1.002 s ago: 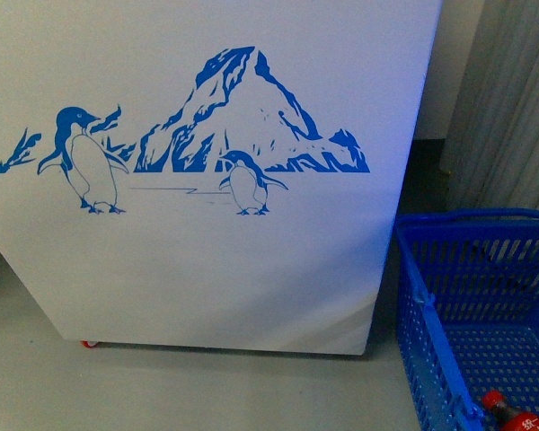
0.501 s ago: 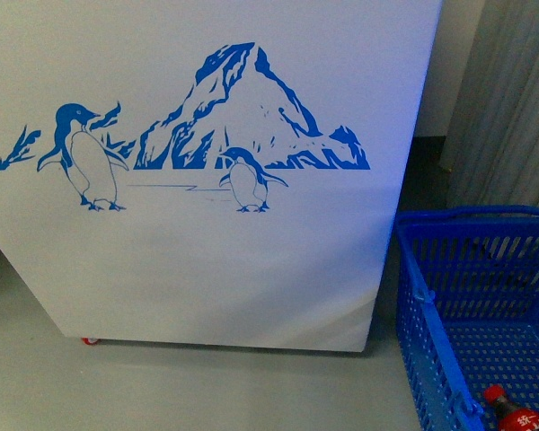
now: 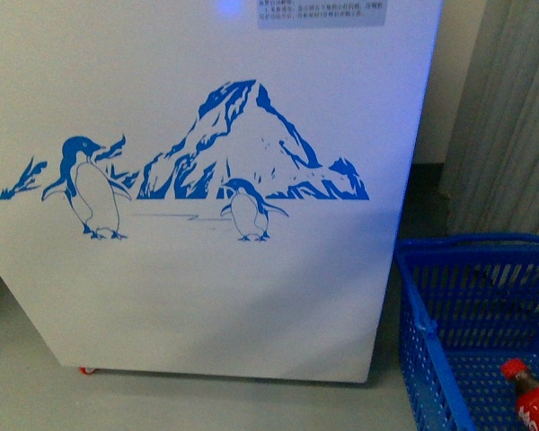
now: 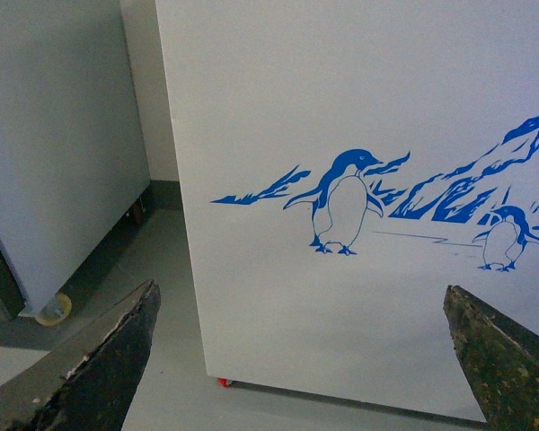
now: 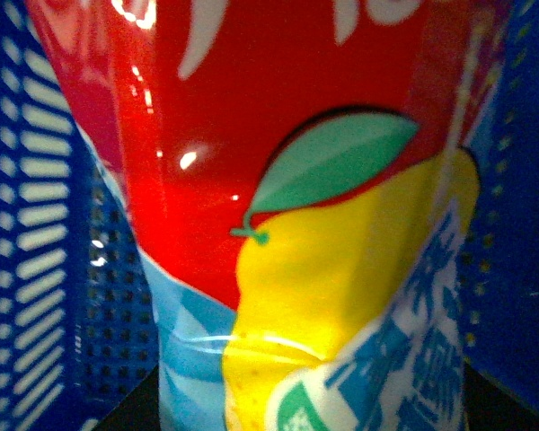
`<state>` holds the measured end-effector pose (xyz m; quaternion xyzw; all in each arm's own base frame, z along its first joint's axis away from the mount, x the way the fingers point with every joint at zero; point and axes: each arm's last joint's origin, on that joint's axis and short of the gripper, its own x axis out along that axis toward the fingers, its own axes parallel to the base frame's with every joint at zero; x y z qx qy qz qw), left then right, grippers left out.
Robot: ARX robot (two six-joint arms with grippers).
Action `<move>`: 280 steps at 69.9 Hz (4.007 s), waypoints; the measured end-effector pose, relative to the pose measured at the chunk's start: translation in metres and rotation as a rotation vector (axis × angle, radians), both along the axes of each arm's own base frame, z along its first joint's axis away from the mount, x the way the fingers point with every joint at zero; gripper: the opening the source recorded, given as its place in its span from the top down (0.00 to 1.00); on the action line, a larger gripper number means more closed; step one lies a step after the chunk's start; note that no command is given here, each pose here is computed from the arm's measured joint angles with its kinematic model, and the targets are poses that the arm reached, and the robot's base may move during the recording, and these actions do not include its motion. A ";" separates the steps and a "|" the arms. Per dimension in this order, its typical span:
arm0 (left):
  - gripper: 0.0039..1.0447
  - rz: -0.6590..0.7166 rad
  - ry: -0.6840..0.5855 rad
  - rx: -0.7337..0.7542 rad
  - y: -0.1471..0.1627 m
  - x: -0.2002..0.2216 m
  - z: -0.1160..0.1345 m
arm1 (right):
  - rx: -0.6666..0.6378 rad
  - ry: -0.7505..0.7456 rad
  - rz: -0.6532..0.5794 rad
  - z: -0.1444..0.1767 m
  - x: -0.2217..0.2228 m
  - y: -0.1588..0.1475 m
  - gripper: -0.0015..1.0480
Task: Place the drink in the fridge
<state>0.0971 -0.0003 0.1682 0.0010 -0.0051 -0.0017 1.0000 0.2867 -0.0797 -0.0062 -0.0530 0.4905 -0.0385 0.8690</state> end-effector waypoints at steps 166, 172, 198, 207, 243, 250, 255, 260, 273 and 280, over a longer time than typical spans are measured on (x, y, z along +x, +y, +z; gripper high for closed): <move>0.08 0.000 0.000 0.000 0.000 0.000 0.000 | 0.202 -1.165 -0.115 0.348 -0.184 0.074 0.61; 0.08 0.000 0.000 0.000 0.000 0.000 0.000 | 0.202 -1.165 -0.115 0.348 -0.184 0.074 0.61; 0.08 -0.062 0.168 -0.115 -0.001 0.004 0.000 | 0.201 -1.166 -0.116 0.348 -0.184 0.074 0.61; 0.08 -0.069 0.235 -0.183 -0.002 0.032 0.010 | 0.203 -1.166 -0.113 0.348 -0.184 0.074 0.61; 0.08 -0.599 -0.103 0.588 -0.056 0.245 0.099 | 0.202 -1.166 -0.114 0.348 -0.184 0.074 0.61; 0.08 -0.691 -0.102 0.804 -0.061 0.273 0.103 | 0.203 -1.166 -0.114 0.348 -0.184 0.074 0.61; 0.08 -0.730 -0.092 0.897 -0.062 0.282 0.100 | 0.203 -1.166 -0.113 0.348 -0.184 0.074 0.61; 0.08 -0.754 -0.088 0.971 -0.062 0.290 0.096 | 0.203 -1.166 -0.114 0.348 -0.184 0.074 0.61; 0.08 -0.800 -0.054 1.073 -0.060 0.304 0.091 | 0.203 -1.166 -0.114 0.348 -0.184 0.074 0.61; 0.08 -0.813 -0.037 1.103 -0.057 0.307 0.089 | 0.203 -1.166 -0.114 0.348 -0.184 0.074 0.61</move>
